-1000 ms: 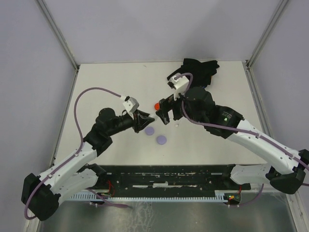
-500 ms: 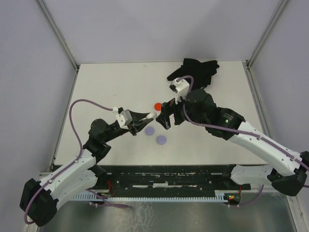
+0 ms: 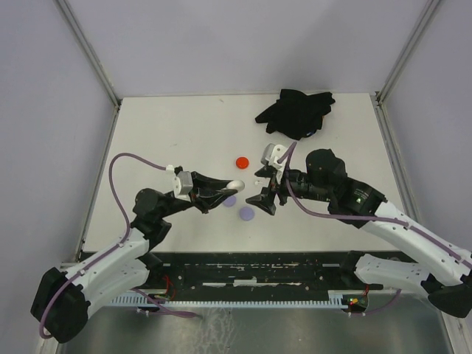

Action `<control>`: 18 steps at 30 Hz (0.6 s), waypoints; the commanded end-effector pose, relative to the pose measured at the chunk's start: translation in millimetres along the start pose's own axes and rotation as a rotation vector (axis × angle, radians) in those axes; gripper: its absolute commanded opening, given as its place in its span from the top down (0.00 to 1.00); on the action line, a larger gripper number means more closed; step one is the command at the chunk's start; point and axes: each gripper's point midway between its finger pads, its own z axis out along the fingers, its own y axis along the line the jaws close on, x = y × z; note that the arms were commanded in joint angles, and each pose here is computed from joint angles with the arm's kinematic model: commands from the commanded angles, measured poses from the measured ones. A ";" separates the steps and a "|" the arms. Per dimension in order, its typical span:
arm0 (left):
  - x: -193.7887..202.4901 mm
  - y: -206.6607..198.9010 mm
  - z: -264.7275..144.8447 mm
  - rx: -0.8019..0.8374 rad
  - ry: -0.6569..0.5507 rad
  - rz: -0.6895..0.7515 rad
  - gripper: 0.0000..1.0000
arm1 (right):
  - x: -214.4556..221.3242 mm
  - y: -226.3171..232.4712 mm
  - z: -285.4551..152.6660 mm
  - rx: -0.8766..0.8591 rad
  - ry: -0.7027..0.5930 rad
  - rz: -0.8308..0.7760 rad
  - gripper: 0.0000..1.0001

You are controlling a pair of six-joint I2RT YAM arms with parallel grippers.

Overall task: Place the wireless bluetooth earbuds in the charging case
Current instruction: Pick up the charging case at the center of the board.

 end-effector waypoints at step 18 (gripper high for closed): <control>-16.2 -8.2 4.5 0.159 -0.096 -0.127 0.97 | -25.8 -3.7 24.8 -0.265 -0.127 -0.019 0.47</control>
